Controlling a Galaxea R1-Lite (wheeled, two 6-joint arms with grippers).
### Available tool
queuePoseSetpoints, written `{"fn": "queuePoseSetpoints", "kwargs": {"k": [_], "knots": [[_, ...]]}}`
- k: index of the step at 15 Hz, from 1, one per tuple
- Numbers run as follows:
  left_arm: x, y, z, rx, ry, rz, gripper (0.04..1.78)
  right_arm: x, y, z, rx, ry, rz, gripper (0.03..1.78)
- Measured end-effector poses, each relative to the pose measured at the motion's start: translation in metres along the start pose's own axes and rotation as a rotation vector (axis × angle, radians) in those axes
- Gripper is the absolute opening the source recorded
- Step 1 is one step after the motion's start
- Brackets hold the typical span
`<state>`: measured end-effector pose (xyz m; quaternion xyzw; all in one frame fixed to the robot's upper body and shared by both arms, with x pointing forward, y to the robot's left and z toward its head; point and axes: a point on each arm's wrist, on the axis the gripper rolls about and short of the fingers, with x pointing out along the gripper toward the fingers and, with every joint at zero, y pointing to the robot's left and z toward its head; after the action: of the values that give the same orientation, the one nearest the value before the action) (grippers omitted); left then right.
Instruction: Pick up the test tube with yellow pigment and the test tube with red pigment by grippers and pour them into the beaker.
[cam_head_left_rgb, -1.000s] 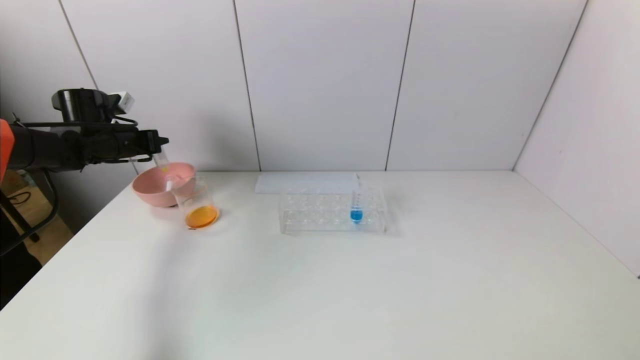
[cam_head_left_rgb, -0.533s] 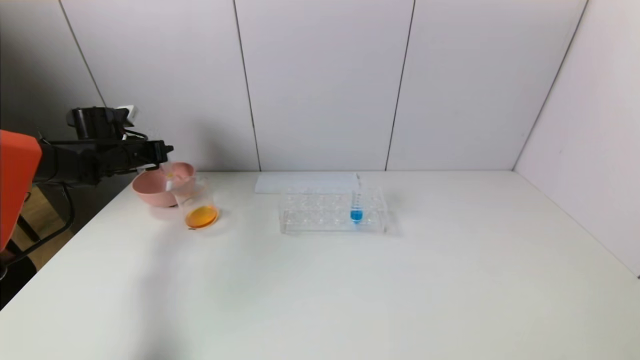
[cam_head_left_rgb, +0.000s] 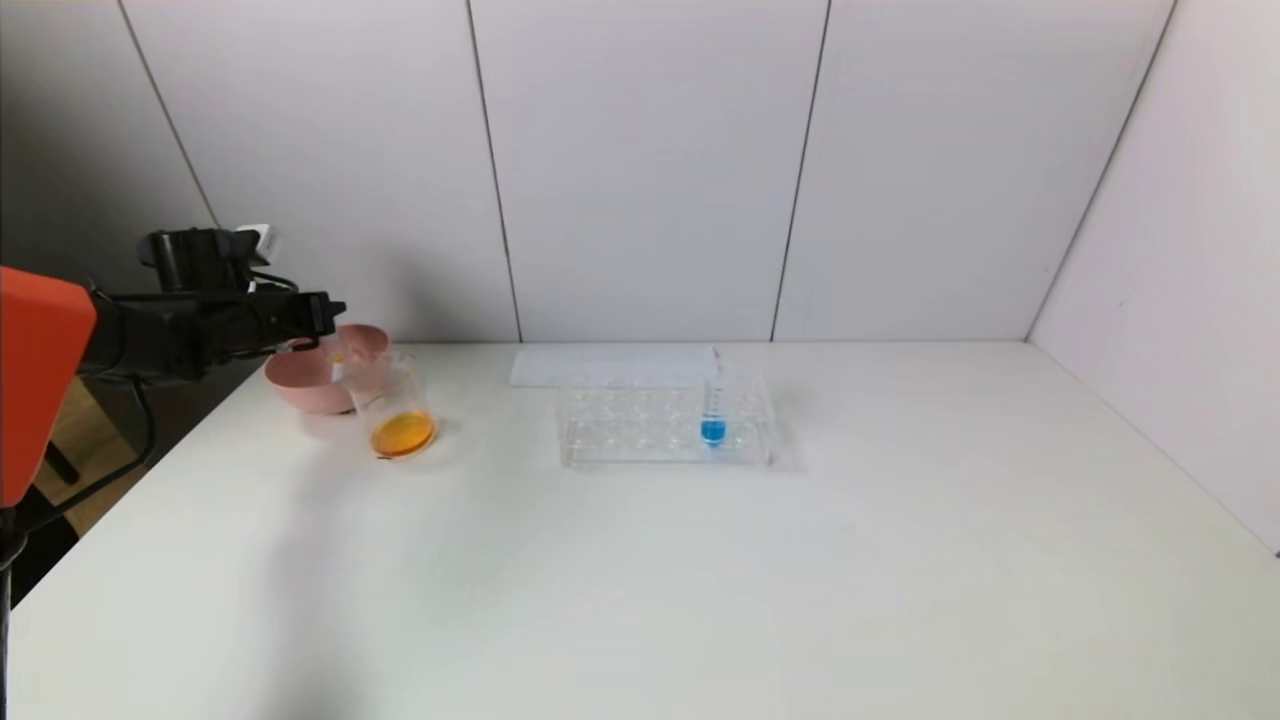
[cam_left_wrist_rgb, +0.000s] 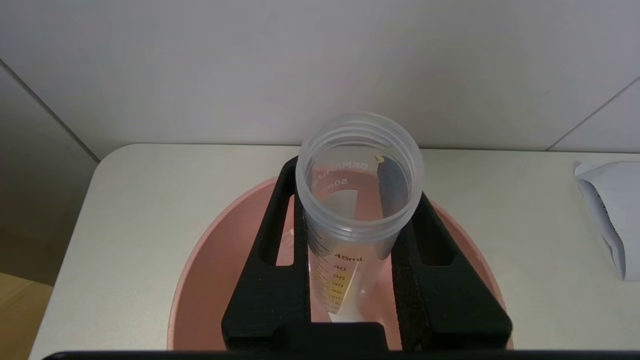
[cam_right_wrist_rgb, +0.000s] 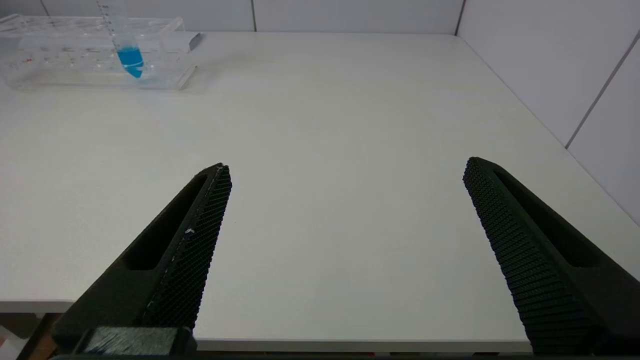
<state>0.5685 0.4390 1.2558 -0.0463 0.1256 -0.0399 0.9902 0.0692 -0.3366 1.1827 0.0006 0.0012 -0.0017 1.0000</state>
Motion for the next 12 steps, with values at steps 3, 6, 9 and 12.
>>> {"fn": "queuePoseSetpoints", "kwargs": {"k": [3, 6, 9, 12], "knots": [[0.0013, 0.0017, 0.0004, -0.002, 0.000, 0.000, 0.52, 0.0000, 0.0000, 0.0000, 0.000, 0.000, 0.001, 1.70], [0.0023, 0.0024, 0.0004, -0.002, -0.002, -0.003, 0.79, 0.0000, 0.0000, 0.0001, 0.000, 0.000, 0.001, 1.70], [0.0032, 0.0032, -0.0005, -0.002, -0.004, -0.002, 1.27, 0.0000, 0.0000, 0.0001, 0.000, 0.000, 0.000, 1.70], [0.0041, 0.0035, -0.0016, -0.001, -0.005, -0.002, 1.64, 0.0000, 0.0000, 0.0001, 0.000, 0.000, 0.000, 1.70]]}}
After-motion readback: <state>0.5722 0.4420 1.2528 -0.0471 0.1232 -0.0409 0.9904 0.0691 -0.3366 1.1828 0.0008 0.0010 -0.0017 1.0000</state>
